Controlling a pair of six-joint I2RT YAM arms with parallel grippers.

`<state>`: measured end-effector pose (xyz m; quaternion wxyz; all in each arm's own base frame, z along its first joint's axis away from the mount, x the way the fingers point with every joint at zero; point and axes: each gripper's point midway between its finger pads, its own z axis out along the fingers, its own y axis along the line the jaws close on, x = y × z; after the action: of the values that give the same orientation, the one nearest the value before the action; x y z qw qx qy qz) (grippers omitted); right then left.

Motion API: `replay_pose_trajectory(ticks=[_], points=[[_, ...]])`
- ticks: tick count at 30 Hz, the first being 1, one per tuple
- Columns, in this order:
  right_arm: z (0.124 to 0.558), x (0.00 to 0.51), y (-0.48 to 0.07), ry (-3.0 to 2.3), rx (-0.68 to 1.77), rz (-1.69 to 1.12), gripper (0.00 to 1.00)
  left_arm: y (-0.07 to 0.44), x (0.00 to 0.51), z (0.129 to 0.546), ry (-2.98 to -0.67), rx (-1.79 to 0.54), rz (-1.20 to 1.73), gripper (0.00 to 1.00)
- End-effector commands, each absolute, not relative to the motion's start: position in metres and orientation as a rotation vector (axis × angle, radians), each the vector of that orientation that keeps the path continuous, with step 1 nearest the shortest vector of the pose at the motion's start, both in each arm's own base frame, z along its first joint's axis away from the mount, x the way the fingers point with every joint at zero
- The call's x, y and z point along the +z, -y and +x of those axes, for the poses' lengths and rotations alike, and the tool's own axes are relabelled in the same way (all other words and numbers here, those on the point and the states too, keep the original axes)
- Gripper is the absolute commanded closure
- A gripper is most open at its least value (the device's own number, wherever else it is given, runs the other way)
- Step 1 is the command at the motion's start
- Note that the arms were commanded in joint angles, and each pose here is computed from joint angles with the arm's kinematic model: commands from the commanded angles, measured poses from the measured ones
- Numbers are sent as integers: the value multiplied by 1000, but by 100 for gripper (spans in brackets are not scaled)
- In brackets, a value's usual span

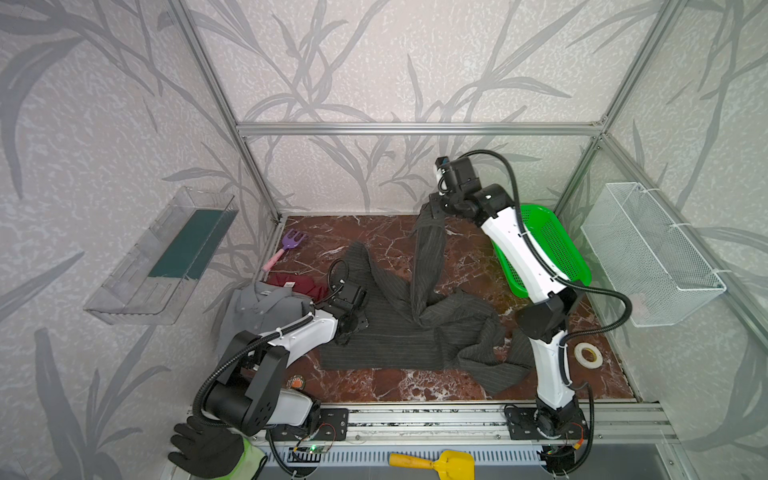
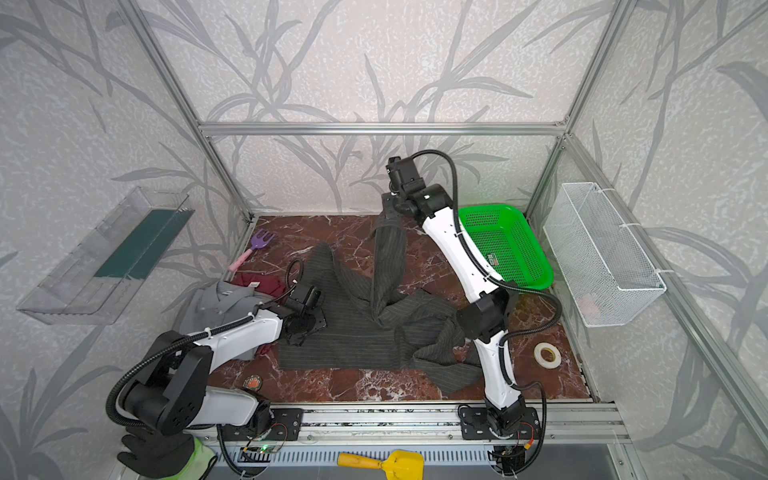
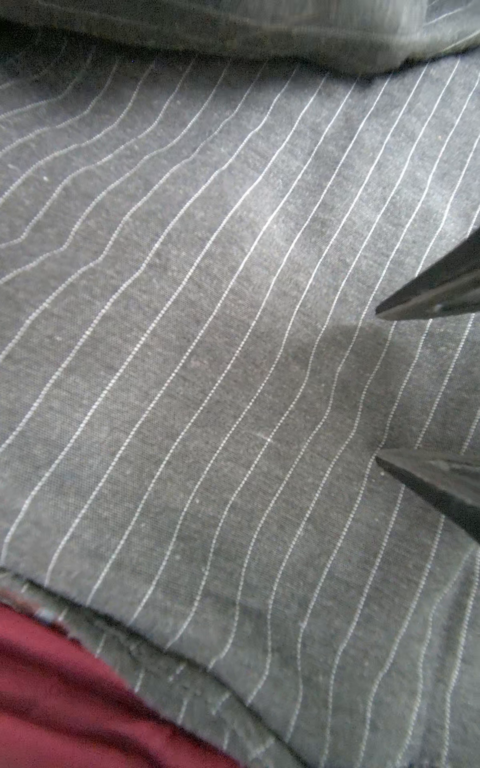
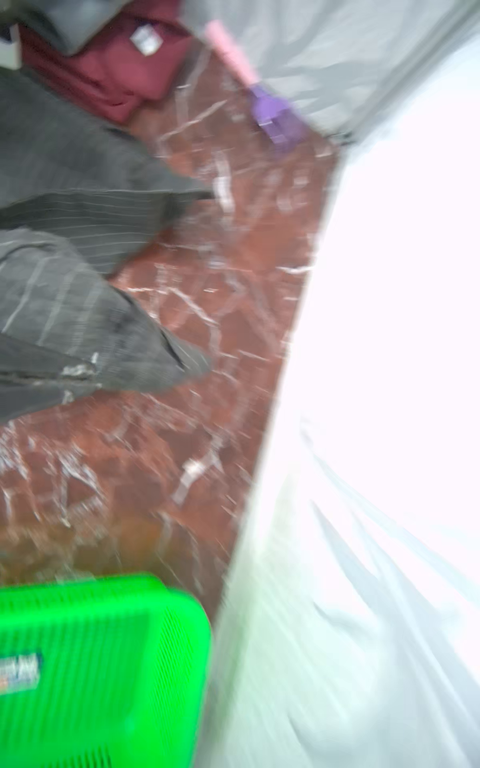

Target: Fold and stack the long sleeve shirts

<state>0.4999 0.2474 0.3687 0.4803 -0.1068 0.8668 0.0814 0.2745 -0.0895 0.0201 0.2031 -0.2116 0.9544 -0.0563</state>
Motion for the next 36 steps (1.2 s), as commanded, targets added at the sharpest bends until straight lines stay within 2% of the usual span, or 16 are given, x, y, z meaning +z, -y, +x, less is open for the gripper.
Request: replay_pose_trajectory(ticks=[1,6,9,11,14,16,21,24,31,36], points=[[515,434,-196,-1946,127,-132,100,85,10,250,-2761,-125,-624,48],[540,481,-136,-1776,84,47,100,85,12,249,-2770,-124,-617,48],[550,470,-144,-1796,175,11,100,84,13,248,-2765,-123,-622,48],[550,435,-164,-1910,238,-31,98,84,13,248,-2763,-127,-625,48],[534,371,-202,-2128,326,-148,69,86,12,250,-2767,-133,-628,48],[514,337,-230,-2249,363,-241,61,87,11,250,-2771,-131,-625,48],[460,266,-304,-2364,267,-535,40,85,9,249,-2775,-119,-620,48],[443,226,-322,-2449,299,-540,36,86,8,249,-2772,-133,-626,48],[401,123,-341,-2702,551,-389,34,88,8,248,-2768,-152,-621,48],[386,82,-345,-2779,643,-324,34,87,8,248,-2766,-151,-617,48]])
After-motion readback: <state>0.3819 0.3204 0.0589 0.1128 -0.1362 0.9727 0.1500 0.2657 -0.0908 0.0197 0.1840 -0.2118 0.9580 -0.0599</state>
